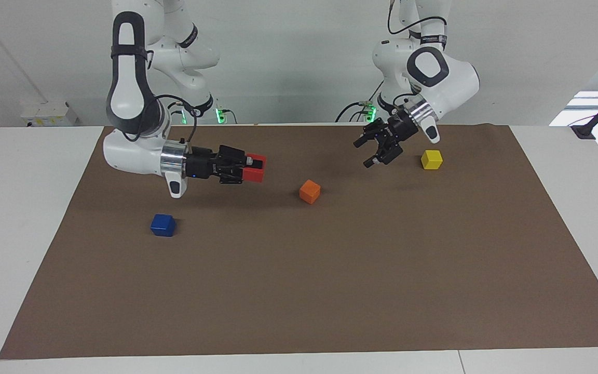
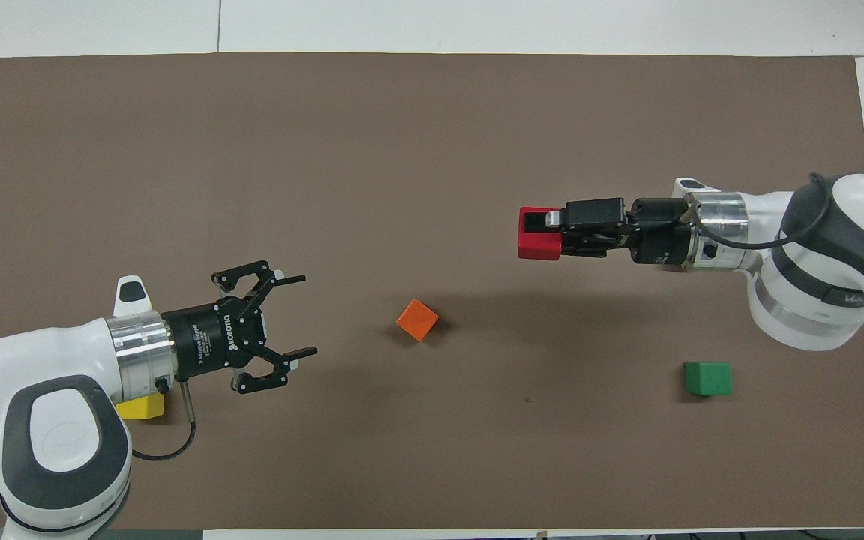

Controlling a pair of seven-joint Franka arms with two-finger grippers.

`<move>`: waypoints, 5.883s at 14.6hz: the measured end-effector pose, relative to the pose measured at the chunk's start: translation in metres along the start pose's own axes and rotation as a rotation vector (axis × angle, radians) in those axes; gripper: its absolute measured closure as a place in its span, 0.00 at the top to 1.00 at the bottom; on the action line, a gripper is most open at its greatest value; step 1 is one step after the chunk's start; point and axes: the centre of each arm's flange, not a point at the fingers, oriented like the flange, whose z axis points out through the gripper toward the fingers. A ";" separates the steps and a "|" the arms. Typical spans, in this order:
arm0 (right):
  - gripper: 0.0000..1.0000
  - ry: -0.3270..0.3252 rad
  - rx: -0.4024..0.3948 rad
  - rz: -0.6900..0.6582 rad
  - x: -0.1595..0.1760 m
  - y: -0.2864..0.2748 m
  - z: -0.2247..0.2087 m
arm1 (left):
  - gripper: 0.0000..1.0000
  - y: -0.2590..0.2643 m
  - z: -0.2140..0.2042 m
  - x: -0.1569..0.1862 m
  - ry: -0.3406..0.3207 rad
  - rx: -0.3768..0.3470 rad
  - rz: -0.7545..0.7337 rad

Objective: Transfer red block to right arm and stack on blue block

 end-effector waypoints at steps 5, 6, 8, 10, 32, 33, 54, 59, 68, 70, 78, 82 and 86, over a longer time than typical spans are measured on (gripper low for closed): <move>0.56 0.029 -0.519 -0.049 0.013 0.008 -0.034 | 1.00 0.066 -0.024 0.028 0.193 0.187 0.303; 0.56 0.029 -0.600 -0.045 0.014 0.016 -0.040 | 1.00 0.074 -0.026 0.034 0.216 0.226 0.387; 0.56 0.038 -0.739 -0.021 0.018 0.034 -0.055 | 1.00 0.087 -0.037 0.047 0.272 0.347 0.607; 0.56 0.043 -0.818 -0.016 0.021 0.047 -0.068 | 1.00 0.105 -0.050 0.056 0.314 0.444 0.778; 0.56 0.051 -0.954 0.010 0.048 0.139 -0.052 | 1.00 0.103 -0.152 0.033 0.345 0.758 1.039; 0.56 0.046 -0.954 0.004 0.047 0.138 -0.052 | 1.00 0.102 -0.157 0.038 0.340 0.746 1.030; 0.56 0.028 -0.955 -0.034 0.043 0.146 -0.059 | 1.00 0.110 -0.160 0.021 0.346 0.735 1.087; 0.64 0.025 -0.955 -0.035 0.042 0.147 -0.057 | 1.00 0.110 -0.160 0.021 0.347 0.734 1.088; 1.00 0.024 -0.956 -0.035 0.042 0.148 -0.056 | 1.00 0.111 -0.158 0.018 0.345 0.736 1.093; 0.97 0.033 -0.955 -0.045 0.043 0.142 -0.057 | 1.00 0.111 -0.158 0.018 0.345 0.736 1.093; 1.00 0.142 -0.941 -0.138 0.035 0.067 -0.089 | 1.00 0.110 -0.162 0.021 0.349 0.733 1.085; 1.00 0.204 -0.931 -0.188 0.010 0.007 -0.123 | 1.00 0.110 -0.162 0.021 0.349 0.732 1.085; 1.00 0.139 -0.931 -0.179 -0.028 -0.054 -0.159 | 1.00 0.110 -0.162 0.021 0.349 0.732 1.085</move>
